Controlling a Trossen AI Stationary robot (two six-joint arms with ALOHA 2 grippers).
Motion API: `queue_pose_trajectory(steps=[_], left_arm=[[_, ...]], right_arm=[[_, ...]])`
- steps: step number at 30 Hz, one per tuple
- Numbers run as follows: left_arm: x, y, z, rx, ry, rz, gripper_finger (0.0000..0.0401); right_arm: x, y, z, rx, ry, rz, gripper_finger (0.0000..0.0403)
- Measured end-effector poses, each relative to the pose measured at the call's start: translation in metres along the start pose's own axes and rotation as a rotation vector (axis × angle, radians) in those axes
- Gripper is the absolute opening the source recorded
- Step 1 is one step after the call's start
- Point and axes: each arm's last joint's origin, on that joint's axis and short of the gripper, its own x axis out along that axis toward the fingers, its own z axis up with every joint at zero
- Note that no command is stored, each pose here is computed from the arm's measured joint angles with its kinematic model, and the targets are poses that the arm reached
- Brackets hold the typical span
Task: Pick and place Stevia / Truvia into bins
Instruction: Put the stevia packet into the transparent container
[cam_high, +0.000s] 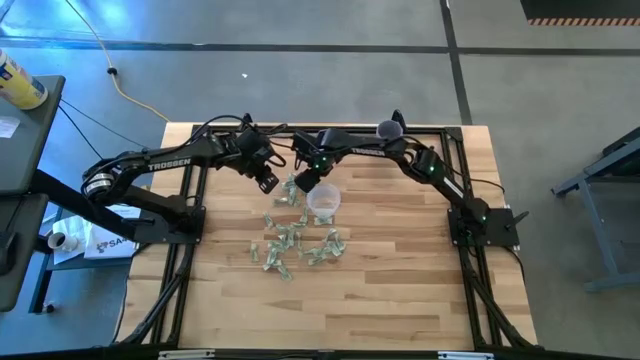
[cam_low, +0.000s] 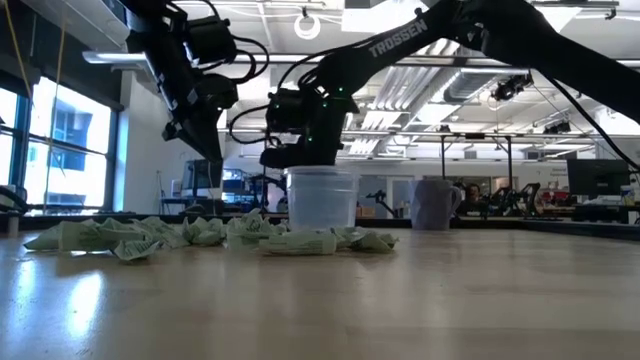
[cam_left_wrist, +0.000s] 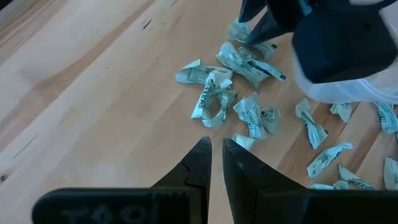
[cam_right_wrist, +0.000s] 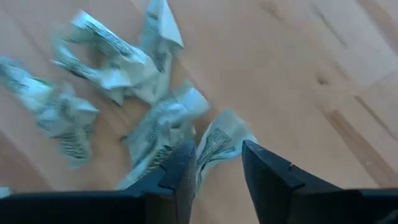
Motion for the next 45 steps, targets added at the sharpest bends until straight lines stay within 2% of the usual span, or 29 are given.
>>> queue_pose_trajectory(steps=[6, 13, 20, 28, 33, 35, 38, 40, 45], left_arm=[[0.000, 0.000, -0.001, 0.014, 0.014, 0.003, 0.0074], [0.000, 0.001, -0.002, 0.015, 0.015, 0.008, 0.0074], [0.000, 0.001, -0.002, 0.015, 0.015, 0.008, 0.0074], [0.000, 0.000, -0.001, 0.015, 0.007, 0.006, 0.0074], [0.000, 0.000, -0.001, 0.011, 0.009, -0.003, 0.0074], [0.000, 0.000, -0.001, 0.011, 0.012, -0.016, 0.0074], [0.000, -0.001, -0.001, 0.017, 0.014, -0.028, 0.0074], [0.000, -0.001, -0.001, 0.027, 0.014, -0.028, 0.0074], [0.000, -0.001, -0.001, 0.042, 0.009, -0.032, 0.0074]], right_arm=[[0.002, 0.000, 0.000, -0.036, -0.005, -0.027, 0.0090], [0.001, -0.007, 0.002, -0.036, -0.007, -0.032, 0.0007], [-0.006, -0.018, 0.008, -0.031, -0.039, -0.067, 0.0002], [-0.051, -0.016, 0.027, -0.031, -0.140, -0.014, 0.0000], [-0.090, -0.003, 0.035, -0.140, -0.208, -0.007, 0.0000], [-0.104, 0.002, 0.029, -0.200, -0.219, 0.023, 0.0000], [-0.121, 0.008, 0.012, -0.291, -0.162, 0.059, 0.0000], [-0.126, 0.016, 0.000, -0.368, -0.130, 0.065, 0.0000], [-0.111, 0.050, -0.029, -0.510, -0.040, 0.255, 0.0000]])
